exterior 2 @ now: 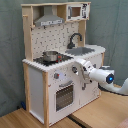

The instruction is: Play with the kitchen

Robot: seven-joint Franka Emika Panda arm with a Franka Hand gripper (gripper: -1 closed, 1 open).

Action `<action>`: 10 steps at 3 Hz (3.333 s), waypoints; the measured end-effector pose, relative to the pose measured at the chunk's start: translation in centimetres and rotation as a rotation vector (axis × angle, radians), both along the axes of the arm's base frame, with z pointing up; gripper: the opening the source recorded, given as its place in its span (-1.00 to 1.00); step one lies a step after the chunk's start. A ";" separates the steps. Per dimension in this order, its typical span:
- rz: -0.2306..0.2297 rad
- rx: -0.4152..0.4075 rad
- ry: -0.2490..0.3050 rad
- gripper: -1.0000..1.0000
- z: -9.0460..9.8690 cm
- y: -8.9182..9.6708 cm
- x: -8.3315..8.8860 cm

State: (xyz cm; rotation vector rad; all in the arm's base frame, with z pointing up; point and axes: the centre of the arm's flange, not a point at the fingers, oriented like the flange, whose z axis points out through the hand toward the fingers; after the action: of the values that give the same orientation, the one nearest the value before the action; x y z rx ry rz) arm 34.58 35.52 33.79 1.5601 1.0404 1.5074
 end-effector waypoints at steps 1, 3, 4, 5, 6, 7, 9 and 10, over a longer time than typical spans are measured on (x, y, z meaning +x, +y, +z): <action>-0.006 0.108 0.003 -1.00 0.0 0.0 0.0; -0.011 0.197 0.007 1.00 0.0 0.0 0.0; 0.009 0.029 0.007 1.00 -0.4 1.3 -1.9; -0.005 0.002 0.013 1.00 -0.6 1.9 -3.9; -0.027 -0.013 0.020 1.00 -0.7 2.0 -5.6; -0.029 -0.016 0.023 1.00 -0.6 2.9 -7.7; -0.061 -0.048 0.008 1.00 1.3 3.6 -11.0; -0.079 -0.061 0.011 1.00 1.9 4.9 -13.0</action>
State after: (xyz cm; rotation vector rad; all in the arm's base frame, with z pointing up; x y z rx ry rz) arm 21.61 40.41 35.65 1.5503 1.0102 1.4031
